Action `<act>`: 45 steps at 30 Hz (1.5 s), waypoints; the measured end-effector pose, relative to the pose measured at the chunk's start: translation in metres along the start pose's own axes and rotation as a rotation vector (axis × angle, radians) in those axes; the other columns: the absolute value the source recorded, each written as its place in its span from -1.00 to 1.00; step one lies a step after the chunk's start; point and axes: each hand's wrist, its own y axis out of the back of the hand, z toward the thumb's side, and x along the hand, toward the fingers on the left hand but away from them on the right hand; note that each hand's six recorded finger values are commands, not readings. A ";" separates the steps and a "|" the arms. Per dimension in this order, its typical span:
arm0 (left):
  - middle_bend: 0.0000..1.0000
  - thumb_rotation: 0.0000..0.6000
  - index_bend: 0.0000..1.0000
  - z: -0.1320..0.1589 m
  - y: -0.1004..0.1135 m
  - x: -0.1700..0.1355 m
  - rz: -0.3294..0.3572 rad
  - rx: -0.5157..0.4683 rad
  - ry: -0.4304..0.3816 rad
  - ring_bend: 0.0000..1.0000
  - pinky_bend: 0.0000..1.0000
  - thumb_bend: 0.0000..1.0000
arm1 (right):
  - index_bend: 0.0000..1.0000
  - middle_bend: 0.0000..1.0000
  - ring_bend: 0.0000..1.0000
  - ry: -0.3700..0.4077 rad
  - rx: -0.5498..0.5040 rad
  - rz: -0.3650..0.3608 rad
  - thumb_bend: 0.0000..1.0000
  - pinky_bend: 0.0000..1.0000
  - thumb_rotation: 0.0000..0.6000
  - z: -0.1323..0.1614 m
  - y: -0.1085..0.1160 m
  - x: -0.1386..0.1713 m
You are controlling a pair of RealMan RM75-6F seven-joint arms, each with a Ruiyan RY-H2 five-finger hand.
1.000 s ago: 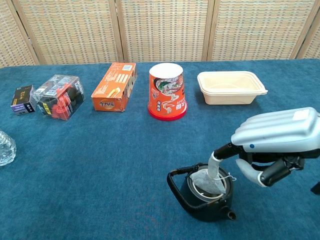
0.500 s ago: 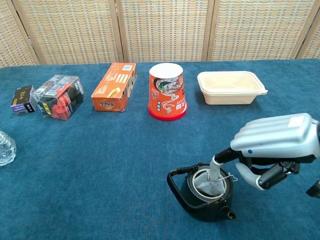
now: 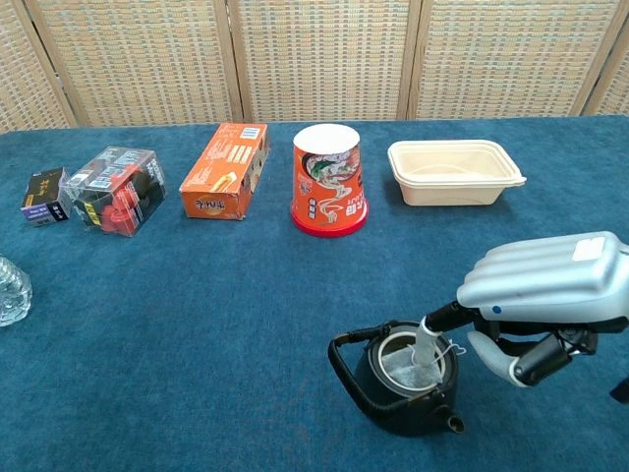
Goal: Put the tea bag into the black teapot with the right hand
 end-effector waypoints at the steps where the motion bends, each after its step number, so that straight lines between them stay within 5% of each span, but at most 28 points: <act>1: -1.00 1.00 -1.00 0.000 0.000 0.000 0.000 0.000 0.000 -1.00 -1.00 -0.24 | -0.41 0.87 0.81 0.000 0.001 -0.006 1.00 0.91 -0.21 0.000 0.002 0.001; 10: -1.00 1.00 -1.00 0.002 -0.001 0.001 -0.005 -0.001 -0.006 -1.00 -1.00 -0.25 | -0.41 0.87 0.81 -0.008 0.002 -0.027 1.00 0.91 -0.21 0.000 0.008 0.010; 29: -1.00 1.00 -1.00 0.001 -0.001 0.000 -0.007 -0.001 -0.005 -1.00 -1.00 -0.24 | -0.41 0.87 0.81 -0.003 -0.011 0.045 1.00 0.91 -0.21 0.001 -0.014 0.004; 45: -1.00 1.00 -1.00 0.000 -0.003 0.000 -0.010 -0.005 -0.004 -1.00 -1.00 -0.24 | -0.40 0.86 0.81 -0.010 -0.017 -0.050 1.00 0.91 -0.20 0.002 0.015 0.016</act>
